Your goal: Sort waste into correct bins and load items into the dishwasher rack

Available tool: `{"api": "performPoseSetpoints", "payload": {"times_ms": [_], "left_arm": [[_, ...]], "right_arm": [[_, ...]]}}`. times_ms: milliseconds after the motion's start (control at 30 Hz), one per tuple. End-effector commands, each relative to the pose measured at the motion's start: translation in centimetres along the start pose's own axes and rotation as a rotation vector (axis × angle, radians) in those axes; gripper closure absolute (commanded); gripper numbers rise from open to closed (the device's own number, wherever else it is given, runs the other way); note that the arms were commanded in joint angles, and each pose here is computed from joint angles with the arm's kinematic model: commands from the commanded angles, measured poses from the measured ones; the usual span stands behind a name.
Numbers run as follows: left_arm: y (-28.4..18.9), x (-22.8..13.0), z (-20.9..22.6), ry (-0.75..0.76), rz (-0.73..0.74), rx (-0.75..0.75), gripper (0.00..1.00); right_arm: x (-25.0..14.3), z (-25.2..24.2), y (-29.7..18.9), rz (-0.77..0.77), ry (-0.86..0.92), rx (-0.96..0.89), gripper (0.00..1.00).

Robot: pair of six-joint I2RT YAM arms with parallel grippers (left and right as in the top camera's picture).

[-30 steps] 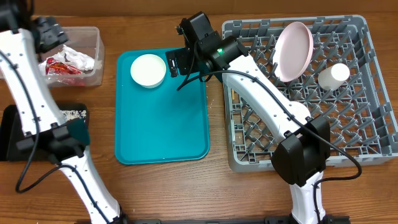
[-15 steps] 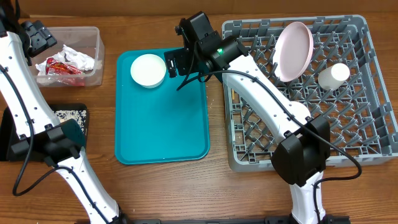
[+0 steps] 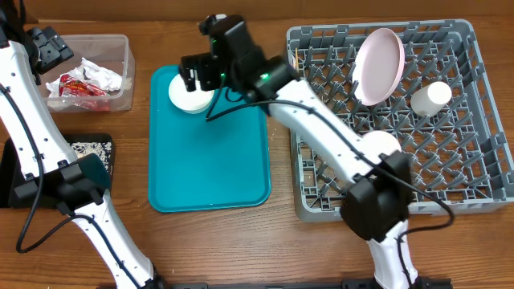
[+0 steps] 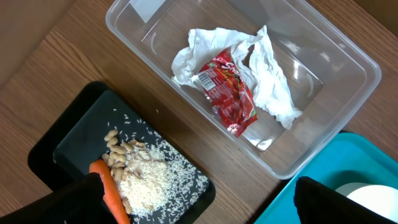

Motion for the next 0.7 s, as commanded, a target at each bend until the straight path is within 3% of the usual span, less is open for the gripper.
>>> {"api": "performPoseSetpoints", "payload": {"times_ms": [0,167,533,667], "left_arm": [[-0.4,0.1,0.2,-0.002,-0.014,0.009,0.0],[-0.4,0.1,0.2,-0.002,-0.015,0.008,0.0],[-0.4,0.1,0.2,-0.002,-0.015,0.008,0.0],[-0.4,0.1,0.2,-0.002,-0.015,0.008,0.0]], "right_arm": [[-2.8,-3.8,5.2,0.027,0.08,-0.145,0.02],[-5.7,-5.7,9.1,0.074,0.102,-0.166,0.11],[-9.1,-8.4,12.1,0.12,0.153,-0.248,0.3],[-10.1,-8.9,12.7,0.144,0.154,-0.261,0.45]]}}
Point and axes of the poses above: each gripper's point midway between its finger pads, its own y axis out along the fingers, its own z axis along the line the jaws close on, x = y × z, the point moved 2 cm from there along -y, back along the fingers, and after that the axes turned 1 degree about y, right-handed, at the moved point
